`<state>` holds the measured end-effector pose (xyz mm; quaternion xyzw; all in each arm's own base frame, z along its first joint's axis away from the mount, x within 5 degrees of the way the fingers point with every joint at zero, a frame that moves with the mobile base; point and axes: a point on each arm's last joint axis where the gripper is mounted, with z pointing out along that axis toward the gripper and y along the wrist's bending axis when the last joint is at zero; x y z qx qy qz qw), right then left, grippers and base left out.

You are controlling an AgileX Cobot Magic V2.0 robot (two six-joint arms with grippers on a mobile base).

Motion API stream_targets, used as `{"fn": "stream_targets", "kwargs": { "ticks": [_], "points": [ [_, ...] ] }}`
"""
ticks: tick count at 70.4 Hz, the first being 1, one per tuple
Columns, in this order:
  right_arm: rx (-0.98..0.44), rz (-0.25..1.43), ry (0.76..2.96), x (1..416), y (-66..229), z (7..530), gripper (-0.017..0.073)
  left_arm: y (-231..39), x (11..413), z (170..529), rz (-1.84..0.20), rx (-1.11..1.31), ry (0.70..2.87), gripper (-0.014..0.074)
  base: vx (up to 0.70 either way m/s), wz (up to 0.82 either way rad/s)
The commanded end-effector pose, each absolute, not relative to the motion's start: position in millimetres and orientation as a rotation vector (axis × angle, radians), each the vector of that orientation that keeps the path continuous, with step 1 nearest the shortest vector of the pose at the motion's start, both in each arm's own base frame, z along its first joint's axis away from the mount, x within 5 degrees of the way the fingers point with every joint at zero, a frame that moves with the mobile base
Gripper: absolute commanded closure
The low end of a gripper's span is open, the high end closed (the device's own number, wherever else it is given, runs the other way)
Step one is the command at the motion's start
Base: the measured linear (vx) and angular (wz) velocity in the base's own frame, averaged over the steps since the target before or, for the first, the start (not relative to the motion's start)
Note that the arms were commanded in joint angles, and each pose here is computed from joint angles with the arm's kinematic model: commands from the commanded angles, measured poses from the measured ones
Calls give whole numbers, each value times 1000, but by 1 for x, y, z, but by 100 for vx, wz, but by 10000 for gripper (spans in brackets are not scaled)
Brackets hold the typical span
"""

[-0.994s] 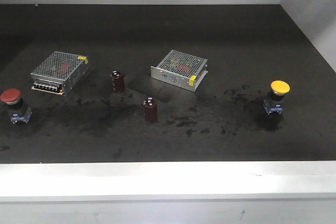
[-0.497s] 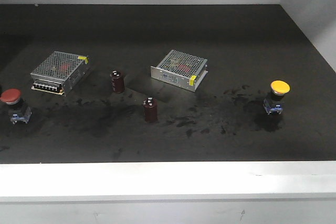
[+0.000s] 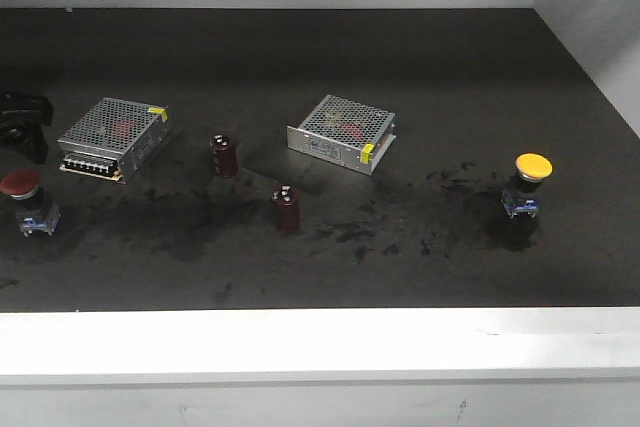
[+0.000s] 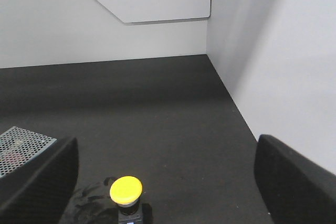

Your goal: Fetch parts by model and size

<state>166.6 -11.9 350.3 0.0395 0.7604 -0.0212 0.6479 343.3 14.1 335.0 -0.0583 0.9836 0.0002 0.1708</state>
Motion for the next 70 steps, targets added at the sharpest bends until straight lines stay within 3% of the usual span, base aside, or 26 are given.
{"fn": "stream_targets", "kwargs": {
  "ticks": [1, 39, 70],
  "points": [
    [77, -45, 1619, 166, -12, 369, -68, 14, 350, 351, -6, -144, 2749, 8, 0, 0],
    [73, -48, 1615, 166, -12, 369, -32, 16, 391, 283, 9, -110, 2931, 8, 0, 0],
    [68, -45, 1594, 166, -11, 371, -32, 16, 393, 274, 9, -111, 2962, 30, 0, 0]
  ]
}}
